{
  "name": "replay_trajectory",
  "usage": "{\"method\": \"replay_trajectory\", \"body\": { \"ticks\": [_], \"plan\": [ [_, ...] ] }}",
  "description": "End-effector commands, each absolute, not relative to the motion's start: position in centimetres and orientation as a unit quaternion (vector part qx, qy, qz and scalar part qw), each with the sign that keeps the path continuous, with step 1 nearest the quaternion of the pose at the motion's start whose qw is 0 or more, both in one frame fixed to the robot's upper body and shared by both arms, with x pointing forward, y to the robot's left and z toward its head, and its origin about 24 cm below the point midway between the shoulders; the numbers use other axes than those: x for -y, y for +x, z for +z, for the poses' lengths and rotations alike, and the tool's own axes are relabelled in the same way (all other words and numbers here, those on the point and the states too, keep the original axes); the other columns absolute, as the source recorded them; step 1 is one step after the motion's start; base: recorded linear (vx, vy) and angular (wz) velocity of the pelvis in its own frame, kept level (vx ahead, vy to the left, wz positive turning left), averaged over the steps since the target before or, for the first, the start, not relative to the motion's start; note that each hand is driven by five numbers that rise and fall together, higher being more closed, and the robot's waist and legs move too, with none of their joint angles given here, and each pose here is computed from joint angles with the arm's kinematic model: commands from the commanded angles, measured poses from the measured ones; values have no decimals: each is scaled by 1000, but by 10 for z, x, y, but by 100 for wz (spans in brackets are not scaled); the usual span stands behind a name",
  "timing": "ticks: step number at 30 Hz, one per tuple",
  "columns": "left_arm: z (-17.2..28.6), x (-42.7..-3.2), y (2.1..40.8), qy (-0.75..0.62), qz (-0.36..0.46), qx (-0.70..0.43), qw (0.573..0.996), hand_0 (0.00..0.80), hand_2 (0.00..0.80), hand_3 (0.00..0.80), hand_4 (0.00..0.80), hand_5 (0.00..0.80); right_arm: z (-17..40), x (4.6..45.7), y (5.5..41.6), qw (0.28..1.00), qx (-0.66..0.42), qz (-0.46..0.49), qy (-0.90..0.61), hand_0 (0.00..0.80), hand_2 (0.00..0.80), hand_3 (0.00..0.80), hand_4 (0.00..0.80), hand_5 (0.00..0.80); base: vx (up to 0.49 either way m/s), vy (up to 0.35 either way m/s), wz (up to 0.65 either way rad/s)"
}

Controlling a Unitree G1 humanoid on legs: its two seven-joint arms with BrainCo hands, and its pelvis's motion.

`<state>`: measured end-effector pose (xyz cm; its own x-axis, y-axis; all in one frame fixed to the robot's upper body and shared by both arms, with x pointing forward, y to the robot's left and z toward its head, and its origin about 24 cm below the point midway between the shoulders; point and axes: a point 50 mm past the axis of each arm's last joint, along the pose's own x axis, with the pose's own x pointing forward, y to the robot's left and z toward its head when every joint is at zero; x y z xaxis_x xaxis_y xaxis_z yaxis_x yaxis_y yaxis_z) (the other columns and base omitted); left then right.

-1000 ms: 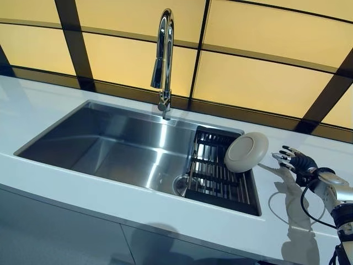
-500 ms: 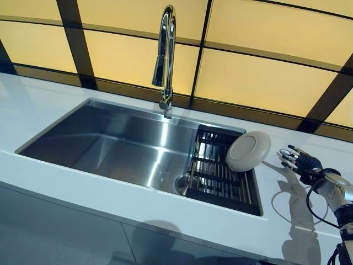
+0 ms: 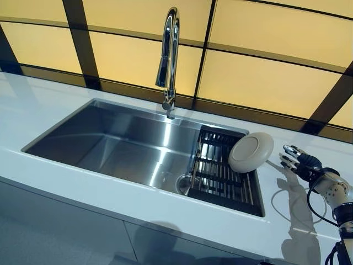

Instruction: Take plates into dishwasher

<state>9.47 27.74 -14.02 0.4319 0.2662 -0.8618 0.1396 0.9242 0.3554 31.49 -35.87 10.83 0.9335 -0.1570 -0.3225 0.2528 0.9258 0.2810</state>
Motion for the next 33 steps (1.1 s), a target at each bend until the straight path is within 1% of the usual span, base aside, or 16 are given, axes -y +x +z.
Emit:
{"method": "replay_trajectory", "body": {
  "ticks": [1,10,12,20,28,33],
  "plan": [
    [-139,-270,107,214,9,-513,831,0,0,0,0,0,155,352,333,982,-93,-48,155,0,0,0,0,0,0,0,0],
    [-138,-275,106,214,16,-511,833,0,0,0,0,0,150,338,330,983,-121,63,122,0,0,0,0,0,0,0,0],
    [-137,-276,106,213,18,-510,833,0,0,0,0,0,145,339,328,982,-131,72,115,0,0,0,0,0,0,0,0],
    [-137,-279,103,216,22,-514,830,0,0,0,0,0,136,345,320,977,-153,65,132,0,0,0,0,0,0,0,0],
    [-137,-278,104,217,17,-513,831,0,0,0,0,0,126,333,322,971,-181,96,126,0,0,0,0,0,0,0,0],
    [-138,-274,108,218,9,-509,833,0,0,0,0,0,119,333,324,966,-212,57,136,0,0,0,0,0,0,0,0]
  ]
}}
